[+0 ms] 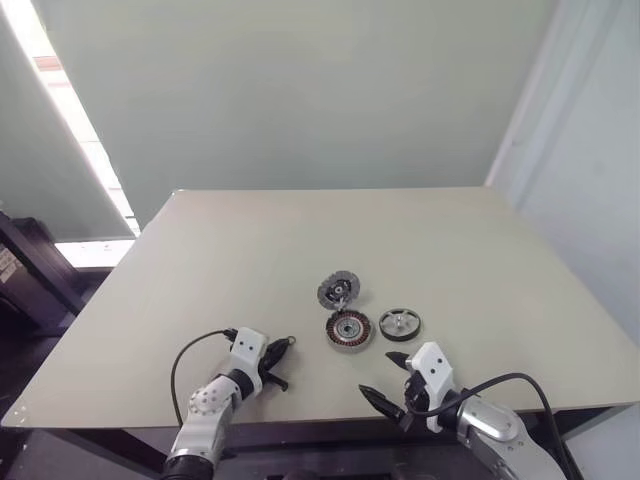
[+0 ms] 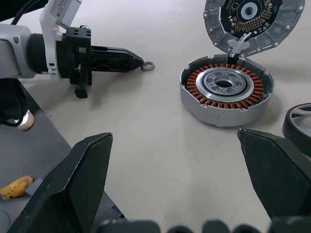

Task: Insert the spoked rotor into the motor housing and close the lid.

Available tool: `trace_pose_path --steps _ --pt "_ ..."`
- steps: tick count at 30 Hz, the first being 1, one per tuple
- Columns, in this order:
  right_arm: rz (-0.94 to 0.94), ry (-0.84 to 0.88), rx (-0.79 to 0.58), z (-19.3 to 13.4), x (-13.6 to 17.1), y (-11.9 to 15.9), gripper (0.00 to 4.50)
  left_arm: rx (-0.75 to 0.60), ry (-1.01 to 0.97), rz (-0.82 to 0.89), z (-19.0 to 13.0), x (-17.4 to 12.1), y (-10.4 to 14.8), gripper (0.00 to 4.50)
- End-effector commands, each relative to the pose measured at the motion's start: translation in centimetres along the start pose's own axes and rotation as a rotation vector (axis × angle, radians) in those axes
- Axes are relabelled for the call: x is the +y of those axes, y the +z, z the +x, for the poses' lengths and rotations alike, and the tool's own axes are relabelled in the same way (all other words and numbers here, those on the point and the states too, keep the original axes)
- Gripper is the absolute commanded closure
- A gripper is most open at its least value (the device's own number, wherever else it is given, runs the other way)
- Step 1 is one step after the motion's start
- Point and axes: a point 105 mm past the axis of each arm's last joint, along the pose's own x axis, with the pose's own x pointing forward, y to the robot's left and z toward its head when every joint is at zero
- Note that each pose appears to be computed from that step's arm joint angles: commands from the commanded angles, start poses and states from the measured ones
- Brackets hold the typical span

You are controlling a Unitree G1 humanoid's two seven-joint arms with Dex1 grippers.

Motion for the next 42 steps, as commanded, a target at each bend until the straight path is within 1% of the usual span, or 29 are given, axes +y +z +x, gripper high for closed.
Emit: trace_pose_path --steps 1,7,9,11,16,20,32,35,41,42 --pt "-0.040 -0.001 -0.045 0.1 -0.2 1.3 0.00 0.017 0.003 0.012 -0.5 0.4 0.0 3.88" --pt "-0.041 0.002 -0.044 0.2 -0.1 1.2 0.00 0.017 0.022 0.006 -1.1 0.7 0.0 1.76" --pt "-0.044 0.004 -0.042 0.2 -0.1 1.1 0.00 -0.006 0.042 0.004 -1.4 0.9 0.4 1.02" --pt "-0.044 0.005 -0.042 0.3 0.0 1.1 0.00 -0.023 0.044 0.012 -1.4 0.8 0.7 0.37" --pt "-0.042 0.012 -0.043 0.4 0.1 1.1 0.00 -0.020 0.020 -0.003 -0.5 0.1 1.2 0.37" --pt "-0.043 0.012 -0.044 0.4 0.2 1.1 0.00 -0.003 -0.004 0.006 0.1 -0.4 1.1 0.37" --pt "-0.040 0.003 -0.041 0.3 0.1 1.0 0.00 0.016 -0.011 0.033 1.0 -0.5 1.4 0.37" --pt "-0.040 0.001 -0.041 0.2 0.1 1.0 0.00 0.018 0.004 0.038 0.9 -0.3 1.2 0.91" --pt "-0.040 0.003 -0.041 0.3 0.0 1.0 0.00 0.027 0.033 0.036 0.4 0.2 0.8 3.02" --pt "-0.041 0.004 -0.041 0.3 0.0 1.0 0.00 0.026 0.035 0.036 0.4 0.3 0.8 3.44"
